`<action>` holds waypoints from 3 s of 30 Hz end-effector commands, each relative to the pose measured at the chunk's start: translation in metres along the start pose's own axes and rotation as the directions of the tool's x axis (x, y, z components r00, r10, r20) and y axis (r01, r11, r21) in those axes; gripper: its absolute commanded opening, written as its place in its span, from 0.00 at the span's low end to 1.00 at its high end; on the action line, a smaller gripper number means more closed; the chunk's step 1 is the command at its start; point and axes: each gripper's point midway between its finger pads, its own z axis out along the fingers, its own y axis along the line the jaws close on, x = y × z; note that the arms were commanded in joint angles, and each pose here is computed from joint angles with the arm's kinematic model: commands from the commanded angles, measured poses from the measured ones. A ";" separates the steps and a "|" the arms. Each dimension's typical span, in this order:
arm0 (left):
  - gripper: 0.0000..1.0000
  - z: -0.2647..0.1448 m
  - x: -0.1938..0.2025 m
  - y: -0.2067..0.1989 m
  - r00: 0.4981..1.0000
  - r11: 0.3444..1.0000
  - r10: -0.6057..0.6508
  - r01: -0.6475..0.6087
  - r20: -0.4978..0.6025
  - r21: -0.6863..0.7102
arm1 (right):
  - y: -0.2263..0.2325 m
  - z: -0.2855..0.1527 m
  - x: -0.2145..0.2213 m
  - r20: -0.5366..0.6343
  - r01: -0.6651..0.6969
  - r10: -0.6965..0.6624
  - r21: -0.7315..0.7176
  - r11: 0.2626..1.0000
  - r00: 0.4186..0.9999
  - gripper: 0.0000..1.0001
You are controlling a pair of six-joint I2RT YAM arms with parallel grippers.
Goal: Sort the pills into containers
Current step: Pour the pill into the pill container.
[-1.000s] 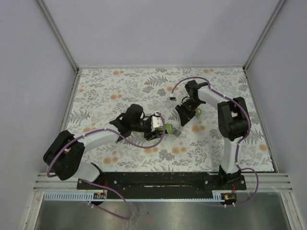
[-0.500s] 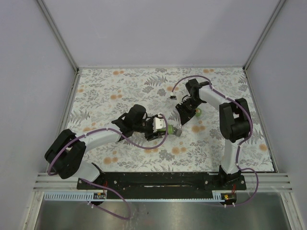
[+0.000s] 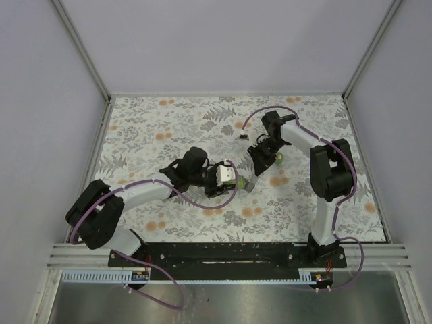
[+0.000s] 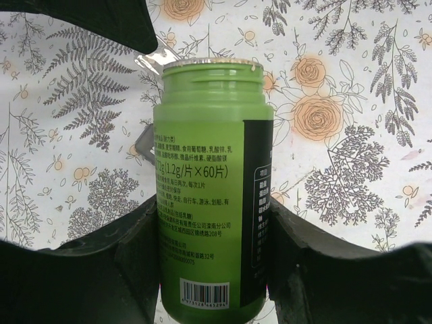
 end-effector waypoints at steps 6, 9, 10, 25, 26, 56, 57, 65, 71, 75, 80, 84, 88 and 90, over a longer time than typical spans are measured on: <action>0.00 0.004 -0.023 0.016 0.997 0.998 0.063 -0.062 0.039 -0.033 | 0.008 -0.017 -0.009 0.053 0.043 -0.043 0.007 0.999 0.998 0.13; 0.00 0.006 -0.020 0.018 0.998 0.997 0.063 -0.062 0.023 -0.035 | 0.009 -0.020 -0.010 0.061 0.049 -0.050 0.016 0.999 0.997 0.12; 0.00 0.006 -0.019 0.020 0.998 0.997 0.064 -0.064 0.018 -0.037 | 0.009 -0.021 -0.011 0.062 0.050 -0.052 0.019 0.999 0.997 0.11; 0.00 0.014 -0.003 0.025 0.992 0.997 0.069 -0.071 -0.102 -0.011 | 0.006 -0.020 -0.010 0.059 0.051 -0.053 0.029 0.998 0.997 0.06; 0.00 0.015 -0.003 0.024 0.992 0.997 0.071 -0.072 -0.108 -0.003 | 0.006 -0.019 -0.009 0.058 0.051 -0.052 0.027 0.998 0.997 0.06; 0.00 0.039 0.009 0.028 0.967 0.992 0.121 -0.113 -0.224 0.049 | 0.004 -0.014 -0.007 0.049 0.042 -0.043 0.017 0.999 0.998 0.04; 0.00 0.039 0.008 0.030 0.965 0.991 0.130 -0.123 -0.227 0.047 | 0.004 -0.014 -0.008 0.049 0.042 -0.043 0.019 0.999 0.998 0.04; 0.00 0.042 0.013 0.030 0.950 0.981 0.191 -0.174 -0.247 0.089 | 0.003 -0.013 -0.007 0.046 0.039 -0.039 0.017 0.999 0.998 0.04; 0.00 0.043 0.018 0.029 0.934 0.969 0.237 -0.209 -0.266 0.129 | 0.004 -0.013 -0.008 0.046 0.036 -0.037 0.015 0.999 0.998 0.04; 0.00 0.045 0.015 0.033 0.929 0.965 0.256 -0.229 -0.267 0.130 | 0.003 -0.012 -0.007 0.042 0.034 -0.035 0.014 0.999 0.999 0.04; 0.00 0.047 0.014 0.038 0.924 0.962 0.268 -0.239 -0.275 0.133 | 0.003 -0.012 -0.006 0.040 0.034 -0.034 0.011 0.999 0.999 0.04; 0.00 0.047 0.017 0.041 0.911 0.957 0.285 -0.254 -0.297 0.138 | 0.004 -0.012 -0.007 0.039 0.033 -0.034 0.011 0.999 0.999 0.04; 0.00 0.047 0.019 0.044 0.899 0.952 0.302 -0.270 -0.317 0.143 | 0.002 -0.011 -0.007 0.037 0.029 -0.030 0.011 1.000 0.999 0.04; 0.00 0.047 0.019 0.045 0.891 0.948 0.316 -0.282 -0.326 0.149 | 0.003 -0.011 -0.007 0.036 0.028 -0.028 0.008 1.000 0.999 0.04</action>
